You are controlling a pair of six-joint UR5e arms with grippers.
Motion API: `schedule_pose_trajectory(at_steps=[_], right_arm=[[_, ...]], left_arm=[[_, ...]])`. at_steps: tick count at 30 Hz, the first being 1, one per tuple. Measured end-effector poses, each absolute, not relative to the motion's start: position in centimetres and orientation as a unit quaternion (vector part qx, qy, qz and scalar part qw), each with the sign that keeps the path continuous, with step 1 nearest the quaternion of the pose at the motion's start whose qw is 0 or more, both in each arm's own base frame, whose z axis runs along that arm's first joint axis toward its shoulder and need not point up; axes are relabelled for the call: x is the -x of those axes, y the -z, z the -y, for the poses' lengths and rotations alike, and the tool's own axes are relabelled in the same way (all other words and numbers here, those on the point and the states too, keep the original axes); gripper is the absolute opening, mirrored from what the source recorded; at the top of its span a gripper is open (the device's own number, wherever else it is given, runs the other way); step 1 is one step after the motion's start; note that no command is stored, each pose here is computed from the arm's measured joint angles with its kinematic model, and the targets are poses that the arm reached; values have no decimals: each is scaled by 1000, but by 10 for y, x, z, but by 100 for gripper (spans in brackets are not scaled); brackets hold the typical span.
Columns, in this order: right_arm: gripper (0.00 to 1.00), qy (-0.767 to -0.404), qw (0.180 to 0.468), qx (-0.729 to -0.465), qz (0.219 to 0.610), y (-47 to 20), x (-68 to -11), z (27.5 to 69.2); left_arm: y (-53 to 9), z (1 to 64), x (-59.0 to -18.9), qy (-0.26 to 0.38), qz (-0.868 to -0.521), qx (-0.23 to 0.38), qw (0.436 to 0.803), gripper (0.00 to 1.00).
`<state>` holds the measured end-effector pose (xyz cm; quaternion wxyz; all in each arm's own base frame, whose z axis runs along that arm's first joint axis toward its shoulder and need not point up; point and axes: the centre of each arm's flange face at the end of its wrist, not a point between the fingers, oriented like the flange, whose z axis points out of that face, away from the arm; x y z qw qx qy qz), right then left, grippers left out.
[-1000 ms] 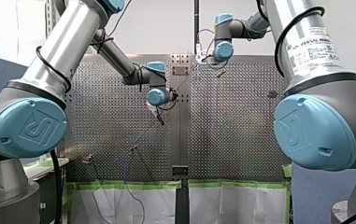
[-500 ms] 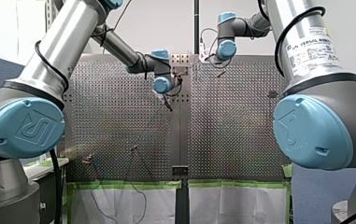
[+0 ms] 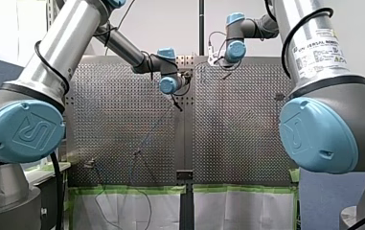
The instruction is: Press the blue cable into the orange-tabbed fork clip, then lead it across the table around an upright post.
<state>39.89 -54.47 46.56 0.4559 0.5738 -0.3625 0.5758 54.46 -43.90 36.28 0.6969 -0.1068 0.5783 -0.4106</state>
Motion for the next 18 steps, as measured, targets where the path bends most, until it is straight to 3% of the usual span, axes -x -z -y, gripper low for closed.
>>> schedule_pose_trajectory(at_steps=[18], right_arm=[[0, -561, 462, -574, 378, -458, -376, 554]], left_arm=[[-364, 445, -541, 445, -571, 118, 679, 0]])
